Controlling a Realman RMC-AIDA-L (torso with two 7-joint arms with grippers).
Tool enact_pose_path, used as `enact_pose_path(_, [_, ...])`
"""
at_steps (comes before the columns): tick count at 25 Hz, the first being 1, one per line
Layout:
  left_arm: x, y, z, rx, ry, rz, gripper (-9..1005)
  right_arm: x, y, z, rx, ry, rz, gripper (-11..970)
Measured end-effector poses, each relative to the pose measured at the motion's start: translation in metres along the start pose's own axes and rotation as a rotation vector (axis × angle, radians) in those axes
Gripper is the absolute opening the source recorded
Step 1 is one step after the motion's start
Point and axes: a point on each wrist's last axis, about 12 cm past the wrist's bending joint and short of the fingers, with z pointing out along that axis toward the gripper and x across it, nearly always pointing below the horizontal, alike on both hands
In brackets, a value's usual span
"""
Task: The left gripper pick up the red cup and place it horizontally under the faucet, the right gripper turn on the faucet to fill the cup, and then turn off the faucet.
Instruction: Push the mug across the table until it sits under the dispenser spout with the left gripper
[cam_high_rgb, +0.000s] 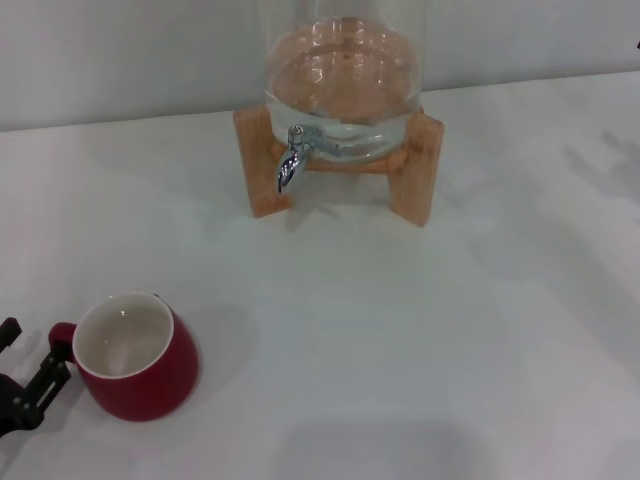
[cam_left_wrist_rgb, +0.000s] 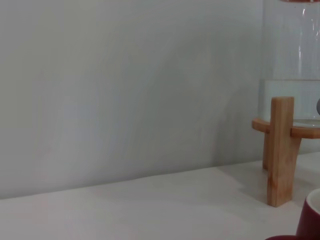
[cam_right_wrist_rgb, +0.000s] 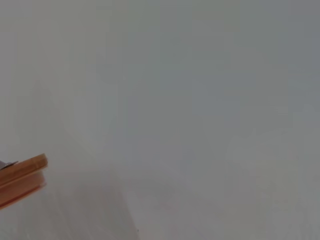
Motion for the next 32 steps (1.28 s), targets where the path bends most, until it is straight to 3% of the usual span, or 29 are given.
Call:
enact_pose_path(15, [-0.0001,-0.0008,0.0004,0.004,-0.001,-0.013,624,0.0005,0.0003,0.0002,0.000,0.000,0.002,781])
enact_pose_path(26, [-0.0023,-0.0005,0.0041,0.015,-0.006,-0.033,225,0.0002,0.0000,-0.0001,0.001,-0.002,0.002,780])
enact_pose_path(32, [-0.0024,-0.0001,0.0043,0.015,-0.006,-0.033,154,-0.0010,-0.0014,-0.0015,0.008,-0.007,0.002,780])
